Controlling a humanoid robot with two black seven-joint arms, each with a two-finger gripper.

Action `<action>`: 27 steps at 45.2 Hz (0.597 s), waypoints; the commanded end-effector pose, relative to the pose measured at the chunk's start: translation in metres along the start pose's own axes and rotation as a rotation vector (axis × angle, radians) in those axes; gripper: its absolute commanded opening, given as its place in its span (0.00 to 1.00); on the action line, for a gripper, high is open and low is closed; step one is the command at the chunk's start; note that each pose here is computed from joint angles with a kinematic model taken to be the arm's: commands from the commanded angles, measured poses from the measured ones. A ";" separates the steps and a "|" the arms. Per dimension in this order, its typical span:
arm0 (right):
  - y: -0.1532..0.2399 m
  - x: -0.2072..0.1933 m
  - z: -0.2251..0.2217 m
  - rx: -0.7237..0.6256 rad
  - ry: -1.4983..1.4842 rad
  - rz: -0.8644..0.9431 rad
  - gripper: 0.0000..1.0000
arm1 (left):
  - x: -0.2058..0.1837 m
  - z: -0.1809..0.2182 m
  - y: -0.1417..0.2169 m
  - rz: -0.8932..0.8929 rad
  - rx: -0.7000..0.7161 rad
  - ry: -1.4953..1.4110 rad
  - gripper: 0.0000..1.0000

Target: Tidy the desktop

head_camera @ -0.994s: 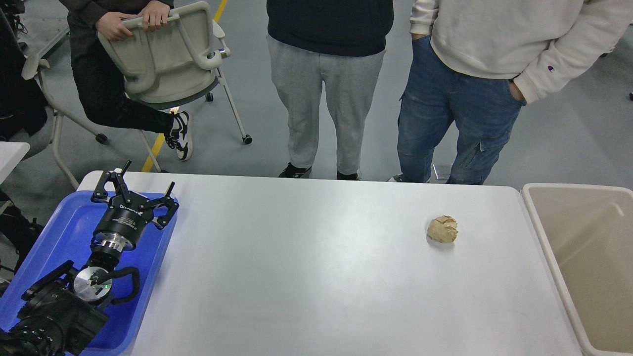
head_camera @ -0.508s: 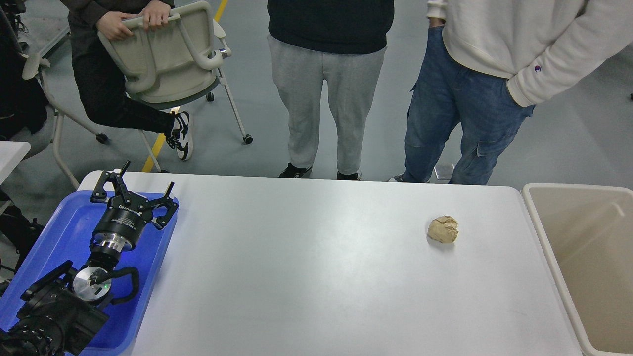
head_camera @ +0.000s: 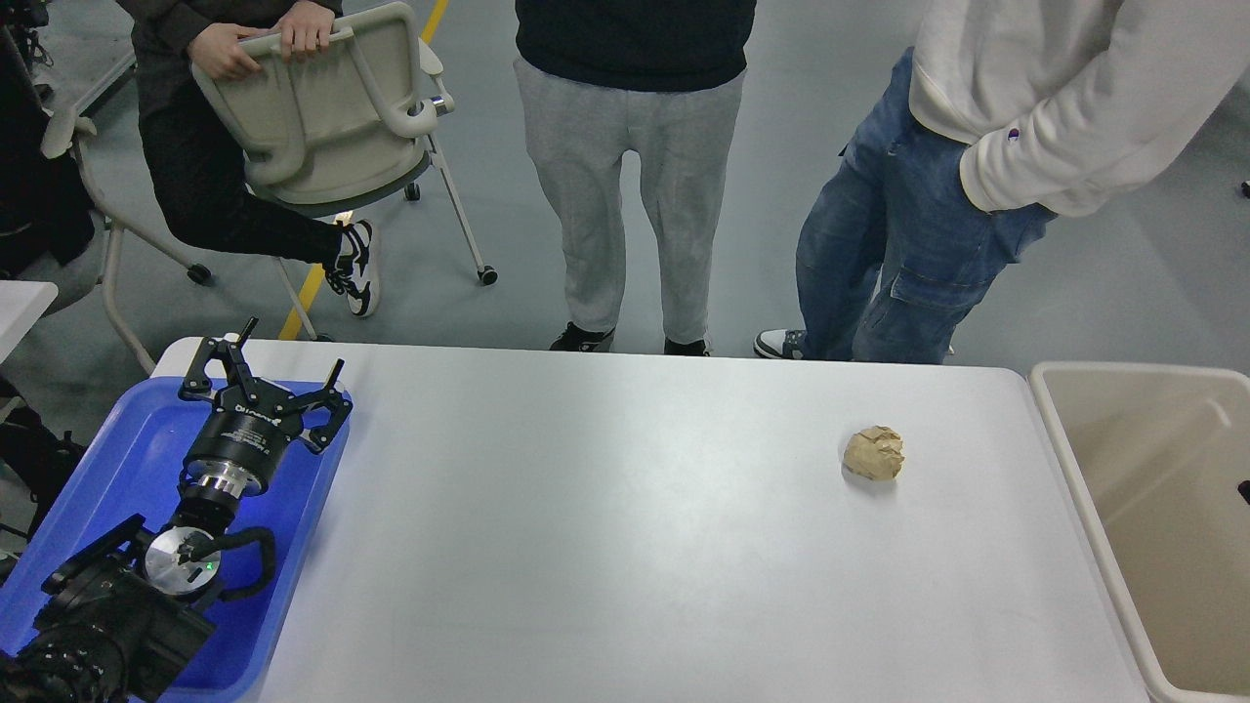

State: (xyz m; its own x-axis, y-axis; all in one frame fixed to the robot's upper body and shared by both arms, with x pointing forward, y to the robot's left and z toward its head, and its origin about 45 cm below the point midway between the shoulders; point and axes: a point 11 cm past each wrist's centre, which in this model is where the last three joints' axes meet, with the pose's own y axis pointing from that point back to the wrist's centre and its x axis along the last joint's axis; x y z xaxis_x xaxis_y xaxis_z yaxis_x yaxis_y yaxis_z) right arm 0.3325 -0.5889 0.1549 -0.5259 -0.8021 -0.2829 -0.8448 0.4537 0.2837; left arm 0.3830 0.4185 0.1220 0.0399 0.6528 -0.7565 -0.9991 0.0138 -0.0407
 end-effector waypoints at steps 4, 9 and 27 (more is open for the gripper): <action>0.024 -0.086 -0.002 0.124 -0.112 -0.325 1.00 | 0.000 0.000 0.000 0.001 0.001 0.000 1.00; 0.038 -0.119 0.018 0.145 -0.070 -0.408 1.00 | 0.000 0.000 0.000 -0.001 0.000 0.000 1.00; 0.054 -0.172 0.062 0.116 -0.190 -0.476 1.00 | 0.000 0.000 0.000 0.001 0.001 0.000 1.00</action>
State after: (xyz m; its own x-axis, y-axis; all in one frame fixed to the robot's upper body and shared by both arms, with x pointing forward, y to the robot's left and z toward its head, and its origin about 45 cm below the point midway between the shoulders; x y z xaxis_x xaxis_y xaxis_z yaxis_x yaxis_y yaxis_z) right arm 0.3693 -0.4283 0.1581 -0.1228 -0.8653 -0.4860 -0.9920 0.1213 0.0347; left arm 0.3832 0.4184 0.1221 0.0402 0.6528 -0.7565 -0.9991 0.0140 -0.0410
